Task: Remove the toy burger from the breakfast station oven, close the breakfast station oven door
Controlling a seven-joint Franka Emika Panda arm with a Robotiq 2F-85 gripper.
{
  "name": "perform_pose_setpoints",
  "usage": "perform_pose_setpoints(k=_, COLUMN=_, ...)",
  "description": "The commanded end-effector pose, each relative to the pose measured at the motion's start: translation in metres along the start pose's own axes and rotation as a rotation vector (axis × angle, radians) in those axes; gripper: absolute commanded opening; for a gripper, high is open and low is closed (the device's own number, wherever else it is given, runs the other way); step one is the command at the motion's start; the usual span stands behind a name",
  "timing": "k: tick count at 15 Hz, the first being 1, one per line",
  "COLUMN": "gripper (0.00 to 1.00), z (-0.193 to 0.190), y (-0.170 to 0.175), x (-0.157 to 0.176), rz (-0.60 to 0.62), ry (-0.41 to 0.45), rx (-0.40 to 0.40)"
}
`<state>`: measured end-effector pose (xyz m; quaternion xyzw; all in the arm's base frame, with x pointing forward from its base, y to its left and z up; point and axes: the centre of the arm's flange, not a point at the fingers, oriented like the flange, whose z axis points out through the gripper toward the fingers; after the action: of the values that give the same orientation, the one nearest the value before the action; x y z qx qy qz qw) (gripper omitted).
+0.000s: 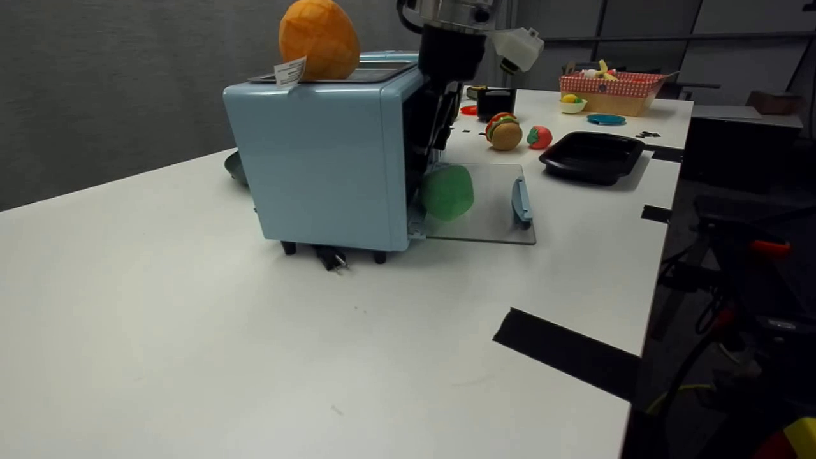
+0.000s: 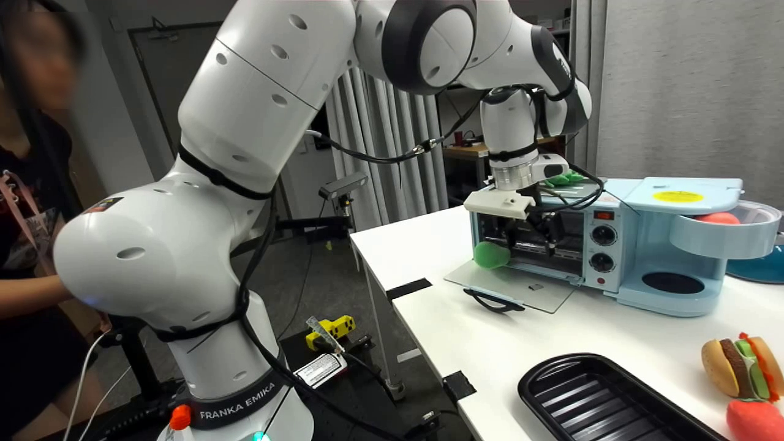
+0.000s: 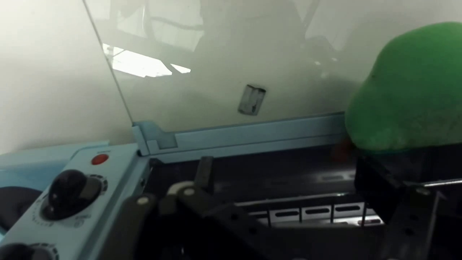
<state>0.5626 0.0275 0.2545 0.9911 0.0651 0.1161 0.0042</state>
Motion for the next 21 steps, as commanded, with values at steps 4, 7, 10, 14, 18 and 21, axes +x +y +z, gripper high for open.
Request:
perform_pose_setpoints(k=4, gripper=1.00, z=-0.015, y=0.002, x=0.011, rz=-0.025, ry=-0.015, rx=-0.024)
perform_pose_setpoints(k=7, gripper=1.00, z=-0.024, y=0.000, x=-0.002, rz=-0.014, ry=-0.036, rx=-0.021)
perform_pose_setpoints(k=10, gripper=1.00, z=-0.036, y=-0.003, x=-0.015, rz=-0.001, ry=-0.061, rx=-0.020)
perform_pose_setpoints(k=14, gripper=1.00, z=-0.053, y=-0.009, x=-0.035, rz=0.018, ry=-0.074, rx=-0.014)
perform_pose_setpoints(k=18, gripper=1.00, z=-0.050, y=-0.014, x=-0.062, rz=0.006, ry=-0.112, rx=-0.002)
perform_pose_setpoints(k=21, gripper=1.00, z=-0.043, y=-0.014, x=-0.083, rz=0.006, ry=-0.156, rx=-0.002)
